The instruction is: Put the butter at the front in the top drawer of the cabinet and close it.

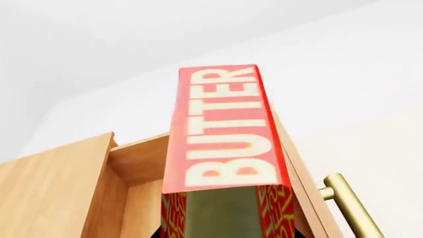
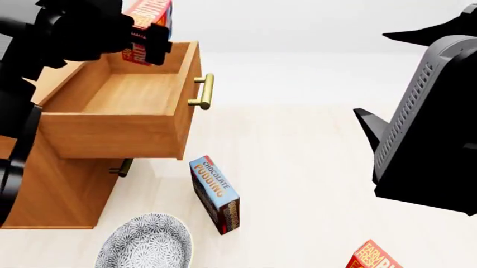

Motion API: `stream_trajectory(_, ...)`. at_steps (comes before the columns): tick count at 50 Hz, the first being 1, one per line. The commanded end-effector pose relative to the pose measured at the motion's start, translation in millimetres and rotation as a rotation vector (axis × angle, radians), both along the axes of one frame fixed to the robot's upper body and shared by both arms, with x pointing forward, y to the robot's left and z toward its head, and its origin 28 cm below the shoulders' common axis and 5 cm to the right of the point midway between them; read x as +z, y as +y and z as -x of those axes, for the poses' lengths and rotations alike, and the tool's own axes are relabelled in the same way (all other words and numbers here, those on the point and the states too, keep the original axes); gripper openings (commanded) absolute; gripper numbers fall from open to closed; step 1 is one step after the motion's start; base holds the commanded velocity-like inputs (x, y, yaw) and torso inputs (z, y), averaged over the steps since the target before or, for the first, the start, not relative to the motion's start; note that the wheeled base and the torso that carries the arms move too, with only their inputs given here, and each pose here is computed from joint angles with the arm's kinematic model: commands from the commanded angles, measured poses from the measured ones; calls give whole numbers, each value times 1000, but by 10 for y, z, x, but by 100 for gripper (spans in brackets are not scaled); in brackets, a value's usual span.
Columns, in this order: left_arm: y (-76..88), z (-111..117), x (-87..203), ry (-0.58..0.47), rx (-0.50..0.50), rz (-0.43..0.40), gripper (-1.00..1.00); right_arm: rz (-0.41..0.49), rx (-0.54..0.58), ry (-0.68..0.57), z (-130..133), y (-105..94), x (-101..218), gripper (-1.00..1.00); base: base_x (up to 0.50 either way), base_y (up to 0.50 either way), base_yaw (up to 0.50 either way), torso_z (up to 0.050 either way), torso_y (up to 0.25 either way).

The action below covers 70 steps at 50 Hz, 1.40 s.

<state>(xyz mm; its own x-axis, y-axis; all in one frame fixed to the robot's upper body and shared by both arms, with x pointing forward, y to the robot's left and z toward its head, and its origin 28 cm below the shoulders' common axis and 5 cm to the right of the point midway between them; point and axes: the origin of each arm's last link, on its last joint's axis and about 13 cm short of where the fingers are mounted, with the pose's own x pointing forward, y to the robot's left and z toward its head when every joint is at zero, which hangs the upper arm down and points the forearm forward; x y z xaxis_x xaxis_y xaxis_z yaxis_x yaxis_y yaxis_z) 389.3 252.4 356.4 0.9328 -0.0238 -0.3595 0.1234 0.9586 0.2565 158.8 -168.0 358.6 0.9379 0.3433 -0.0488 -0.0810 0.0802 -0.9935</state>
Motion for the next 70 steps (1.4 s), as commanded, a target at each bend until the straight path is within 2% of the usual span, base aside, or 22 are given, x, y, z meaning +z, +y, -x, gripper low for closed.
stream_trajectory(1,8,-34,57,-6,58,12,-100,-3,-3,4,1,-3,-13,100,0,0,0,0,0)
stream_trajectory(22,-19,-136,-300,64,42,-8,-100,-12,-9,15,3,-4,-43,100,0,0,0,0,1)
stream_trajectory(49,40,-158,-501,106,59,-13,-100,-18,-15,18,7,-12,-46,100,0,0,0,1,1)
stream_trajectory(70,19,-137,-628,138,41,-30,-100,-18,-15,17,7,-14,-45,100,0,0,0,0,1)
